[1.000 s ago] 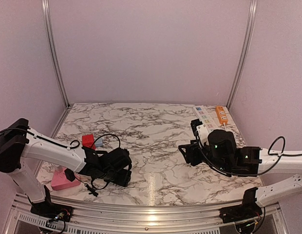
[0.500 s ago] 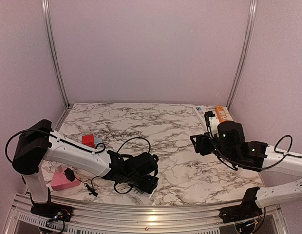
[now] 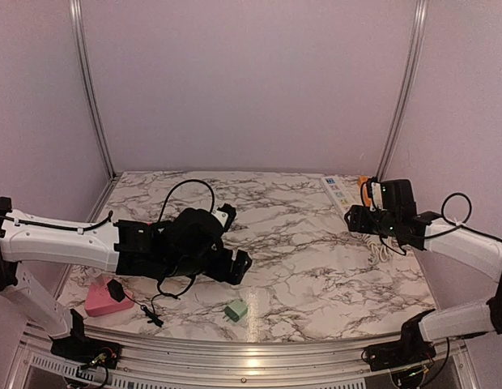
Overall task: Insert the plug
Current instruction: Move the plug to the center of the board, then move the socket to the center of the board.
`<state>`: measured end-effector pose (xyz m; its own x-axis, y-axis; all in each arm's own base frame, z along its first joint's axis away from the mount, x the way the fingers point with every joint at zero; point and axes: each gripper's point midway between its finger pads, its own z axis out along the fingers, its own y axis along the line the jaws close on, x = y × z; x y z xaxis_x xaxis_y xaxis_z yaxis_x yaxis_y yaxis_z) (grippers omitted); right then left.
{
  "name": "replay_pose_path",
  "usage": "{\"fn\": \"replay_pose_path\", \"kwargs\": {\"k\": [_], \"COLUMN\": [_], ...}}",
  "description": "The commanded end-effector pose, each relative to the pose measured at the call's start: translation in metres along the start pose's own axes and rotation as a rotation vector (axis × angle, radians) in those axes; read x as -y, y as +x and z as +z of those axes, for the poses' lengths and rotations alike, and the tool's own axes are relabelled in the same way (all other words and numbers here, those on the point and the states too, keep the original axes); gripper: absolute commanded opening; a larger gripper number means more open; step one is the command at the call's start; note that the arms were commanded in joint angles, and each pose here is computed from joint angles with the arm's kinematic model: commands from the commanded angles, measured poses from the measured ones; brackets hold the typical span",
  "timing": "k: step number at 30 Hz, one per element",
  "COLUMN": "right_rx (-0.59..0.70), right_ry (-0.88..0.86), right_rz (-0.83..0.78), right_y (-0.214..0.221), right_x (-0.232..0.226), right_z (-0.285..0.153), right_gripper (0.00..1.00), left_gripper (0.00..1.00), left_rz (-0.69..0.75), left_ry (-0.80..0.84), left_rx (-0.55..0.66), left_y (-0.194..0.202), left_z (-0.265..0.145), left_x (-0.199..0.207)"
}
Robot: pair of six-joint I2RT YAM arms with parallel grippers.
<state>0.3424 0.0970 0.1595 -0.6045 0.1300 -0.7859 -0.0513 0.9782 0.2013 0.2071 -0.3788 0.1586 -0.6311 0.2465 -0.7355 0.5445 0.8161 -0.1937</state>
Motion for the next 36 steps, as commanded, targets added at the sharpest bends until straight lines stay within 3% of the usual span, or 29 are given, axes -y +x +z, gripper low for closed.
{"fn": "replay_pose_path", "kwargs": {"k": [1, 7, 19, 30, 33, 36], "right_rx": [-0.006, -0.064, -0.176, -0.229, -0.241, -0.262], "right_ry": [-0.072, 0.003, 0.063, 0.113, 0.127, 0.145], "right_rz": [-0.014, -0.043, 0.048, 0.050, 0.036, 0.016], "right_y": [-0.025, -0.034, -0.031, -0.026, -0.025, -0.021], "right_x": [-0.002, 0.019, 0.069, 0.098, 0.102, 0.107], "right_z": [0.012, 0.044, 0.119, 0.156, 0.165, 0.172], "right_gripper": [0.76, 0.86, 0.88, 0.90, 0.98, 0.99], "left_gripper": [0.99, 0.99, 0.99, 0.99, 0.99, 0.99], "left_rz": [-0.003, -0.049, -0.105, -0.130, -0.131, -0.133], "left_ry": [-0.103, -0.140, -0.129, -0.132, -0.128, -0.123], "left_rx": [0.002, 0.007, 0.010, -0.003, -0.008, -0.010], "left_y": [0.010, 0.024, 0.039, 0.048, 0.048, 0.048], "left_z": [-0.012, -0.023, -0.029, -0.029, -0.028, -0.028], "left_x": [-0.039, -0.065, -0.074, -0.078, -0.077, -0.076]}}
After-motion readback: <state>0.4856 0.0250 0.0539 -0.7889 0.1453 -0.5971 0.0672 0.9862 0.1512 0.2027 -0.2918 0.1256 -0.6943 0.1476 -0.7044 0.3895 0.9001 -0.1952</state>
